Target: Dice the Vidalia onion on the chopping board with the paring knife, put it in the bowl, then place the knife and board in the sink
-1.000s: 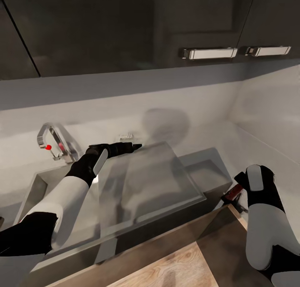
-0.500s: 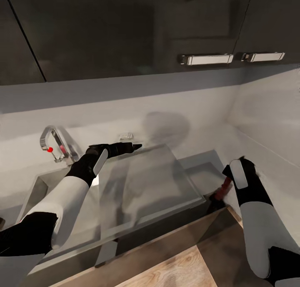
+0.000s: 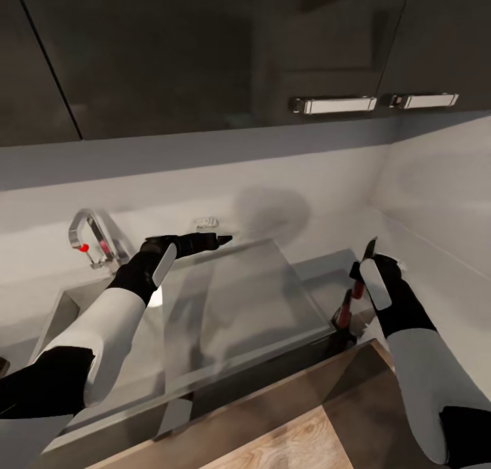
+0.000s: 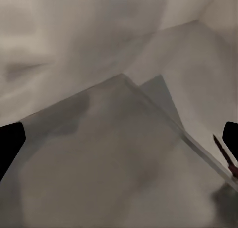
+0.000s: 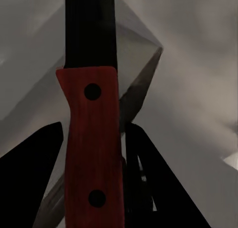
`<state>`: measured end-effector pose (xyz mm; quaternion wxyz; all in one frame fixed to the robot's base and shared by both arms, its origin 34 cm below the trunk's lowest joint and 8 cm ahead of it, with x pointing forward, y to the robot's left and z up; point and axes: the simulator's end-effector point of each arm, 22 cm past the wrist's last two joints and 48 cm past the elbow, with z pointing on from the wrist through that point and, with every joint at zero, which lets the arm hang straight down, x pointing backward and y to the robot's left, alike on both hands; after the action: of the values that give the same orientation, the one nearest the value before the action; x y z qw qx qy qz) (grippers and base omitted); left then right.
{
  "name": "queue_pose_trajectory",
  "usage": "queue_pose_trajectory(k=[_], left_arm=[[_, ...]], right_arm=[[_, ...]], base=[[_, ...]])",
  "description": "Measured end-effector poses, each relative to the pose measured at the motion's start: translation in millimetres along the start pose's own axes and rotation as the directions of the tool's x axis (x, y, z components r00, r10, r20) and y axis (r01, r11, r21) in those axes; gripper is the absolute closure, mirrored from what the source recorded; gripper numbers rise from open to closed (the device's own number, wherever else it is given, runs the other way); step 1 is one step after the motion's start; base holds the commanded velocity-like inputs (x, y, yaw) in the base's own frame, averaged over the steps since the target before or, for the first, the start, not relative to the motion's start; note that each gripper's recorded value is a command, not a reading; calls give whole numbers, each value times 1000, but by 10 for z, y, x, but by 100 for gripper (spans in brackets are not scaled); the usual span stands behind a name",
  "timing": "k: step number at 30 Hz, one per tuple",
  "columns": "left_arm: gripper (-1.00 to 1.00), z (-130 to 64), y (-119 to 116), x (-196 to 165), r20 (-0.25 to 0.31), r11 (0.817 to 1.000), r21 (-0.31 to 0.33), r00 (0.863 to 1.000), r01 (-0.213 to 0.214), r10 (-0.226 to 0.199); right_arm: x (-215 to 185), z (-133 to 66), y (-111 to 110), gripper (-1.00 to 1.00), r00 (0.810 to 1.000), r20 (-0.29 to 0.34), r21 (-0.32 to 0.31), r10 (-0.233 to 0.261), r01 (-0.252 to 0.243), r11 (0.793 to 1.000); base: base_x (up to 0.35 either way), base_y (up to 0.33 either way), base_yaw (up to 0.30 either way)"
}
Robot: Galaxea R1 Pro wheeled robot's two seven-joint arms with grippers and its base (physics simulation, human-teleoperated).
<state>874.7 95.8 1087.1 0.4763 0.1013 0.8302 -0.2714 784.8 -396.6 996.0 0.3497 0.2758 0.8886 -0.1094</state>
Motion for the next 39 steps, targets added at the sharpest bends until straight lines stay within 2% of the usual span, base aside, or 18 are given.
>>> queue_pose_trajectory(k=[2,3,8,16,19,20,24,26,28,30,31,33,34,37,39], left_arm=[[-100,-3,-1,-4,1,1000,0,1000,0,0],[-100,-3,0,-5,1,1000,0,1000,0,0],[-100,-3,-1,-6,1,1000,0,1000,0,0],[-100,2,2,-2,0,1000,0,1000,0,0],[-100,3,1,-3,0,1000,0,1000,0,0],[-100,3,2,-2,0,1000,0,1000,0,0],[-100,3,2,-2,0,1000,0,1000,0,0],[-100,0,0,-4,0,1000,0,1000,0,0],[-100,-2,-1,-5,1,1000,0,1000,0,0],[-100,-2,-2,-5,1,1000,0,1000,0,0],[-100,-2,-2,-5,1,1000,0,1000,-1,1],[-100,-3,-2,-5,1,1000,0,1000,0,0],[-100,-3,-2,-5,1,1000,0,1000,0,0],[-100,-2,-3,-5,1,1000,0,1000,0,0],[-100,-2,-2,-5,1,1000,0,1000,0,0]], right_arm=[[-51,14,-37,100,1000,9,-10,-3,3,1000],[-128,39,-133,100,1000,22,-10,-8,8,1000],[-225,68,-219,100,999,40,-27,-12,13,1000],[-288,96,-252,100,998,56,-51,-20,23,998],[-386,94,-307,100,994,104,-25,-37,40,999],[-456,86,-331,100,989,138,-7,-48,49,999],[-657,38,-324,100,960,257,34,-112,107,994],[-677,27,-173,100,939,307,-13,-158,170,985],[-680,13,-46,100,923,344,-60,-175,208,976],[-691,-1,15,100,906,379,-80,-188,235,969],[-710,-18,36,100,885,417,-79,-204,260,962],[-733,-40,39,100,856,465,-65,-227,289,955],[-739,-50,38,100,844,482,-59,-234,298,953],[-750,-73,65,100,826,512,-65,-236,311,948],[-708,-86,137,100,815,530,-95,-235,332,938]], base=[[0,0,0],[0,0,0],[0,0,0],[-94,0,0],[-296,0,0],[-316,0,0],[-301,0,0],[-155,0,0],[-63,0,0],[-30,0,0],[-13,0,0],[-7,0,0],[-4,0,0],[-2,0,0],[-9,0,0]])
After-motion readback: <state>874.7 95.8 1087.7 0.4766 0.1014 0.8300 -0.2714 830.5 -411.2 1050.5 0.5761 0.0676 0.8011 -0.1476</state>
